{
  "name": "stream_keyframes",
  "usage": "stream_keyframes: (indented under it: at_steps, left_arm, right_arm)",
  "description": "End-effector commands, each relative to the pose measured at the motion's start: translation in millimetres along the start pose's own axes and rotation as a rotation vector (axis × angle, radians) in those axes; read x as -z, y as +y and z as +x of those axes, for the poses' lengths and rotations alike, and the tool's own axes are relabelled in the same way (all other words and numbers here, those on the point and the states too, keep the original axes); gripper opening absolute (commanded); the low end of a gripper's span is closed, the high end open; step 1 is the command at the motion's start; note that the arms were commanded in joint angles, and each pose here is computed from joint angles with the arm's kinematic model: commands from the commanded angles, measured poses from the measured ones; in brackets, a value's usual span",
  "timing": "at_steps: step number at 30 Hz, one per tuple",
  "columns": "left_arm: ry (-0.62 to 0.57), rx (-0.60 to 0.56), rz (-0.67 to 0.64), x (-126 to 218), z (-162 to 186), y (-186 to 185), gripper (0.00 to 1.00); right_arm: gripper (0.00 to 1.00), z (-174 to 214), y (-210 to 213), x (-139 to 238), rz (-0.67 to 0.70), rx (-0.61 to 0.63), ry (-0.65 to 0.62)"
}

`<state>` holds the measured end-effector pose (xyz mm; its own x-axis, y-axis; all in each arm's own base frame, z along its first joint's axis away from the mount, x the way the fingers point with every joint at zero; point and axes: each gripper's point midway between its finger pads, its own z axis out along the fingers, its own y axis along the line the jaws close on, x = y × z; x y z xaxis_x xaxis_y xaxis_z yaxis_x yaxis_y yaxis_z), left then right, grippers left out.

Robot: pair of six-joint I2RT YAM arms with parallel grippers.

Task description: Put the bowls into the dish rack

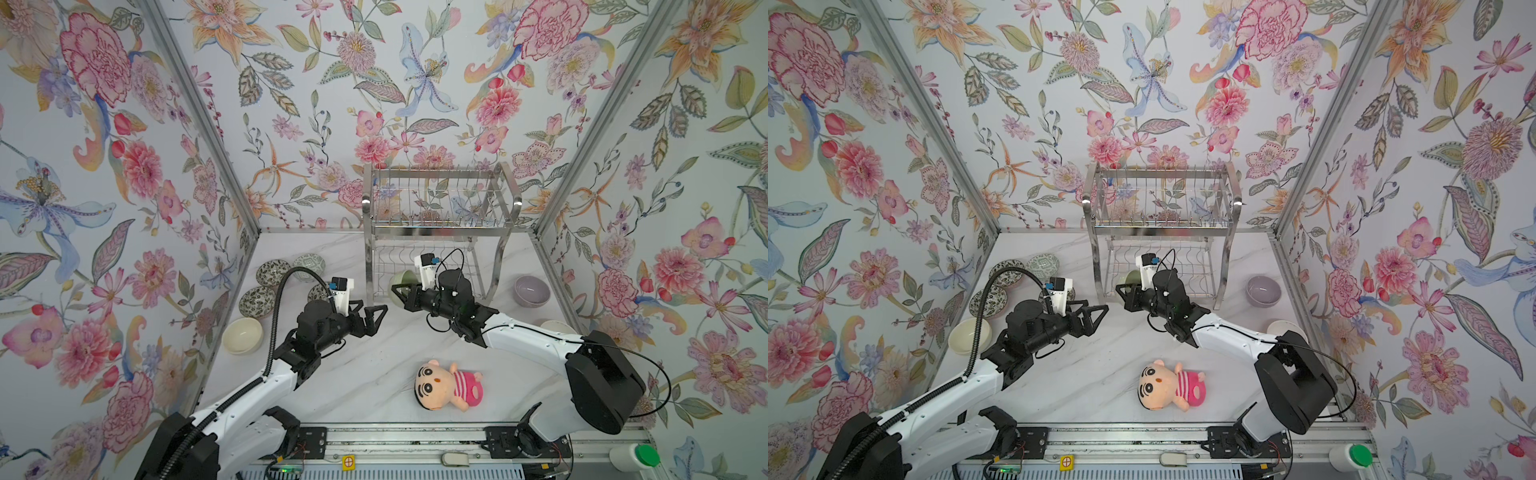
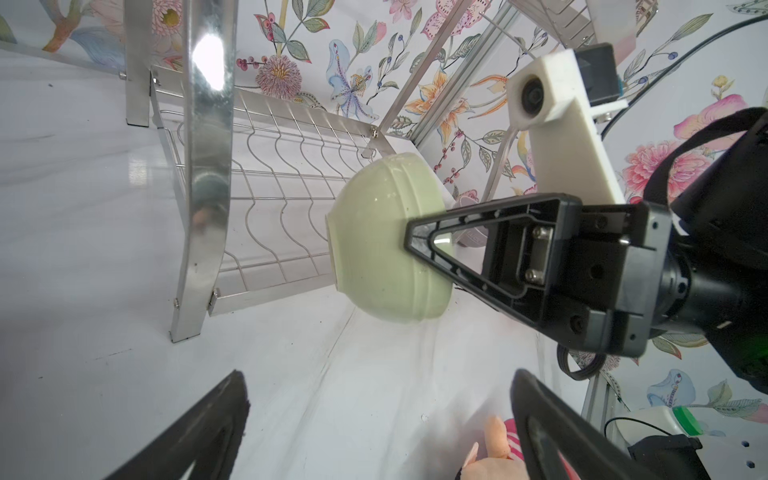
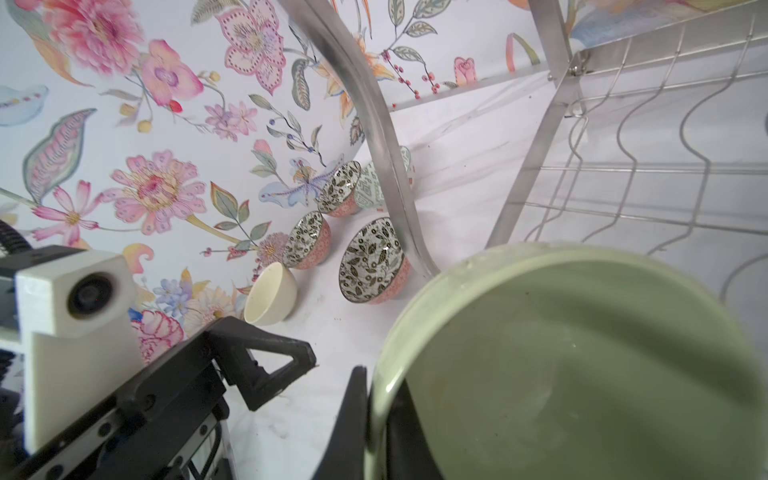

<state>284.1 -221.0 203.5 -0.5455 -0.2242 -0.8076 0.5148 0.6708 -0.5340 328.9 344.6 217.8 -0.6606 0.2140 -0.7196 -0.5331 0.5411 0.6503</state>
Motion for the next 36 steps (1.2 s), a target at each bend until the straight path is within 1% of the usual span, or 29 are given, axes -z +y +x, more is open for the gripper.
stream_keyframes:
  at_steps: [1,5,8,14,19,20,23,27,31,36]
  left_arm:
    - [-0.013,-0.035,-0.007,-3,-13,-2,0.99]
    - [-0.012,-0.081,-0.022,-7,-25,-5,0.99]
    - [0.008,-0.135,-0.062,-12,-33,-3,0.99]
    - [0.086,-0.252,-0.218,-24,-39,16,0.99]
    - [0.131,-0.424,-0.335,-37,-42,26,0.99]
    - [0.142,-0.437,-0.348,-41,-41,28,0.99]
    - [0.158,-0.481,-0.368,-54,-39,27,0.99]
    - [0.132,-0.601,-0.407,-62,-42,23,0.99]
    - [0.132,-0.637,-0.424,-68,-41,28,0.99]
    - [0.117,-0.669,-0.41,-62,-24,34,0.99]
  right_arm:
    - [0.0,-36,18,1,-0.125,0.004,-0.122]
    - [0.0,-42,12,-4,-0.144,-0.008,-0.134]
    - [0.0,-54,-3,-4,-0.135,-0.02,-0.165]
    - [0.0,-65,-18,-8,-0.158,-0.058,-0.207]
    - [0.0,-74,-30,-17,-0.181,-0.09,-0.23]
    - [0.0,-75,-31,-20,-0.182,-0.089,-0.231]
    - [0.0,-78,-38,-29,-0.182,-0.091,-0.23]
    - [0.0,-82,-43,-40,-0.187,-0.093,-0.234]
    - [0.0,-89,-50,-49,-0.192,-0.112,-0.248]
    - [0.0,-98,-57,-59,-0.204,-0.135,-0.277]
